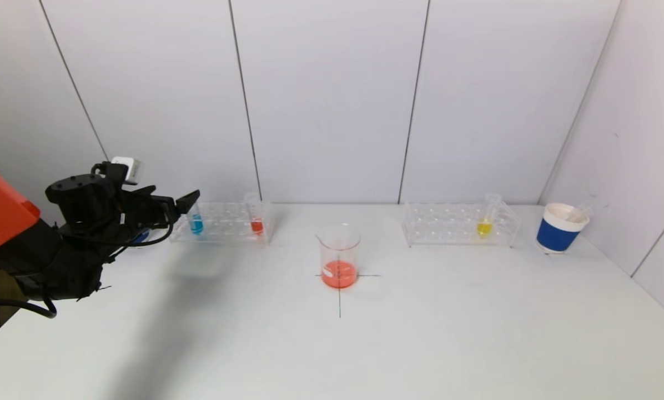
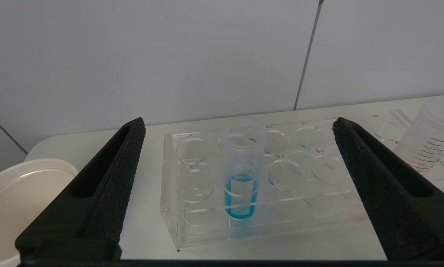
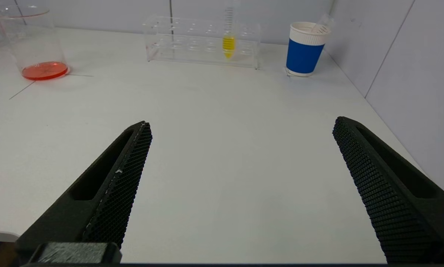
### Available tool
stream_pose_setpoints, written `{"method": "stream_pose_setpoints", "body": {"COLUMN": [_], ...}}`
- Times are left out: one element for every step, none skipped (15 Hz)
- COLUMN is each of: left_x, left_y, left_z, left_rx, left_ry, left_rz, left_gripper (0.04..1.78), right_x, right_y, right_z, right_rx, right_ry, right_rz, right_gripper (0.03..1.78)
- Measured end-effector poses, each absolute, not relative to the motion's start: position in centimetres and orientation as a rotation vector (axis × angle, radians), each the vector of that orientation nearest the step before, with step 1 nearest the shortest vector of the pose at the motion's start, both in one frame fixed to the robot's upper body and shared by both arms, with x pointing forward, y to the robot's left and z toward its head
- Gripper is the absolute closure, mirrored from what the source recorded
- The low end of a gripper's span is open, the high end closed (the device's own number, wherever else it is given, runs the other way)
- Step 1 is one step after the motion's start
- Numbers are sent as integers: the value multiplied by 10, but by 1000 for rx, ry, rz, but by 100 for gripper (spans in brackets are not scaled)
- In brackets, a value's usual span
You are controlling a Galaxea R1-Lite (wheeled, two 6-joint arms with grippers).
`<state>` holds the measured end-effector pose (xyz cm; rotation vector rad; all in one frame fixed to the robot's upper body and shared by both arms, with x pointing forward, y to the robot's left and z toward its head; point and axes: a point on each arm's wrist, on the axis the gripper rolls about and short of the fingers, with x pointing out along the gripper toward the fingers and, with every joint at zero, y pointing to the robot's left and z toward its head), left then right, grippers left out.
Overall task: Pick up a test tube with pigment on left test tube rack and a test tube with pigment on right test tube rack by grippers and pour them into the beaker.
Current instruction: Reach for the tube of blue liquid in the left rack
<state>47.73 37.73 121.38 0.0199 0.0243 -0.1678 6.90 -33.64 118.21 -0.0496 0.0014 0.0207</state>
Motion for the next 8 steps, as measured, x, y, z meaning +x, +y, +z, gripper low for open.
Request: {"method": "stream_pose_setpoints", "body": {"left_x": [479, 481, 483, 486, 488, 491, 493, 494], "left_y": [377, 377, 378, 378, 378, 378, 378, 378], "left_z": [1211, 1209, 1208, 1206, 1203, 1198, 1195, 1191], "left_rx": [19, 19, 22, 25, 26, 24, 24, 23], "left_ry": [27, 23, 11, 1, -2, 4, 9, 15], "left_rz": [-167, -167, -168, -168, -168, -169, -170, -170], "left_gripper": [6, 6, 6, 6, 6, 6, 6, 6], "right_x": [69, 69, 69, 69, 69, 69, 69, 69], "right_y": [-336, -336, -336, -336, -336, -336, -336, -336], "right_z": [1182, 1182, 1182, 1182, 1182, 1182, 1182, 1182], "right_rx": [-50, -50, -50, -50, -50, -50, -50, -50], "right_ry": [1, 1, 1, 1, 1, 1, 1, 1], "right_rz": [20, 21, 20, 20, 21, 21, 20, 21], "right_gripper": [4, 4, 4, 4, 4, 4, 4, 4]}}
